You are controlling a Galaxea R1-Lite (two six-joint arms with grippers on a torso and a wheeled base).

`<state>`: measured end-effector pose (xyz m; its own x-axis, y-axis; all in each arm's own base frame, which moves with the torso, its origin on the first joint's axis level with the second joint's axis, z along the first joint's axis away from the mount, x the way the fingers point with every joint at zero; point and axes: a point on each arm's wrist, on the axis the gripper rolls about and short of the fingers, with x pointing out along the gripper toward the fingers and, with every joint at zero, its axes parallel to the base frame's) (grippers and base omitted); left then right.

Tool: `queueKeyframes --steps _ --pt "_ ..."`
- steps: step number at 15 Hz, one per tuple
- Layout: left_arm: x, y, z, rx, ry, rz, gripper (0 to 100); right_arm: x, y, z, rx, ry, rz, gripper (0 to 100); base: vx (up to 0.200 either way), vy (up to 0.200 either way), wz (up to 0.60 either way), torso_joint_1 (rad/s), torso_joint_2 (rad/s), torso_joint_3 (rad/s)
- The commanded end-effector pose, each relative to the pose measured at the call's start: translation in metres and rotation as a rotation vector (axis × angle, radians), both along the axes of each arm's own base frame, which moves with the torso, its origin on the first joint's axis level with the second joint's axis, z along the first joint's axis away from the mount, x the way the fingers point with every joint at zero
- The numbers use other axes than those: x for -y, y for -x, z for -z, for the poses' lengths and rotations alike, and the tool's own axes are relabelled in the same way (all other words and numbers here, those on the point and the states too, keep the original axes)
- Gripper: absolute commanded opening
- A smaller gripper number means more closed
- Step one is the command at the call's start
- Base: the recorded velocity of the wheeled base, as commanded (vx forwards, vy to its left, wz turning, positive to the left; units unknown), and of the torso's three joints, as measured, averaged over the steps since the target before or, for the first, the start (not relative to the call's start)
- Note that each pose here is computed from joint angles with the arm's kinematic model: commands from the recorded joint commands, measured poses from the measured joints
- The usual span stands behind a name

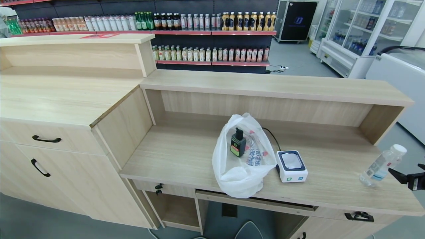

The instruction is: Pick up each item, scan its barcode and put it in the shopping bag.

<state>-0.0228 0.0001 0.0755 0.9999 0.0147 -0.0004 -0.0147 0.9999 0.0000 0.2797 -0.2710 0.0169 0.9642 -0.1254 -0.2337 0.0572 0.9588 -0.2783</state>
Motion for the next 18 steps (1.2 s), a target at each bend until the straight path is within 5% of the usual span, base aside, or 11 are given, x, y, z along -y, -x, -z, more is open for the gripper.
queueKeyframes --steps 1,18 --pt "0.000 0.000 0.000 0.000 0.000 -0.001 0 -0.004 -0.014 0.013 -0.008 -0.007 -0.032 100 0.000 0.000 0.00 0.000 0.00 0.000" --pt "0.000 0.000 0.000 0.000 0.000 -0.001 0 -0.028 -0.063 0.036 -0.002 0.006 -0.150 100 0.000 0.000 0.00 0.000 0.00 0.000"
